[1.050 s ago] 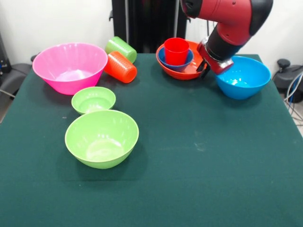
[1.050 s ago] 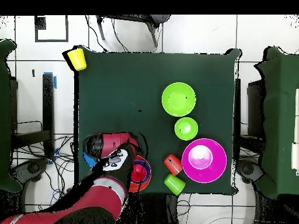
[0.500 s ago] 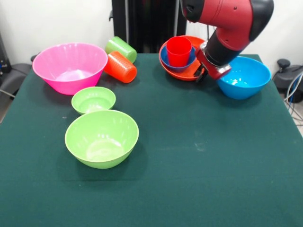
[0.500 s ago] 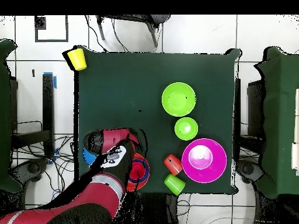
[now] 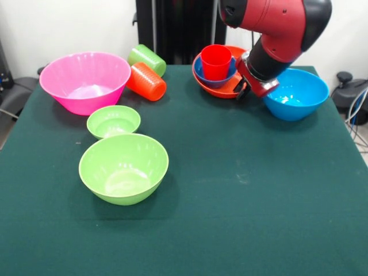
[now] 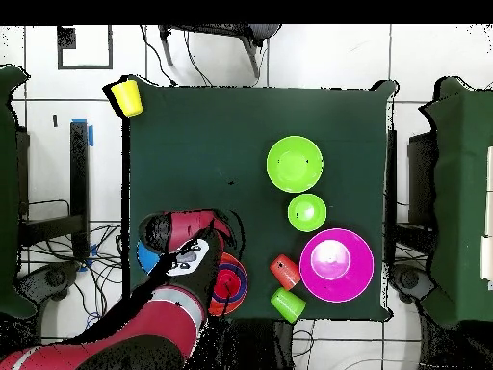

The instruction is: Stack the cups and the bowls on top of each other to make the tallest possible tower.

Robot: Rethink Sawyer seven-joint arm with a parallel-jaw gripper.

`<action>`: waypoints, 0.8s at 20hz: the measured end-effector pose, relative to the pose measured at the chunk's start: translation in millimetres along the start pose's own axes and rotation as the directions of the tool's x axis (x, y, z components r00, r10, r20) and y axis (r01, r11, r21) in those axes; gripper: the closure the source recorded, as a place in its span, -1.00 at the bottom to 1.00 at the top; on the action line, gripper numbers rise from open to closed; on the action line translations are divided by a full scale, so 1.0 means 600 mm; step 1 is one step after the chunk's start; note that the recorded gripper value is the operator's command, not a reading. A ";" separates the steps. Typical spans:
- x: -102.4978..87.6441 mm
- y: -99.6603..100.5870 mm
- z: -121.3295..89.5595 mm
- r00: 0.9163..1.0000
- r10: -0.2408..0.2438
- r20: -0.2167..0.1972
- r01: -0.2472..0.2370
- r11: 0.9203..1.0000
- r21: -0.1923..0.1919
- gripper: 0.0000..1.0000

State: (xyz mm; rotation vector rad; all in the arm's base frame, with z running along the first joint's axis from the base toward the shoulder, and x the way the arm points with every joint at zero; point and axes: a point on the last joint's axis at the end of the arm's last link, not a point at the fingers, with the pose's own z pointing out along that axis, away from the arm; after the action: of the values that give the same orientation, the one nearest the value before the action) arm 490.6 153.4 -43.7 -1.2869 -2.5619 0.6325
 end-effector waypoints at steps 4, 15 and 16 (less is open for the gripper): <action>0.000 0.000 0.000 1.000 0.000 -0.001 0.000 1.000 0.001 1.00; 0.007 -0.003 -0.026 1.000 -0.004 -0.013 0.004 1.000 0.020 1.00; 0.006 -0.002 -0.031 1.000 -0.003 -0.012 0.004 1.000 0.017 1.00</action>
State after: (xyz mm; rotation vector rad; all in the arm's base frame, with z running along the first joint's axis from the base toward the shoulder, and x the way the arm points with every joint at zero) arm 494.3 161.0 -26.9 -1.2765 -2.5428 0.6424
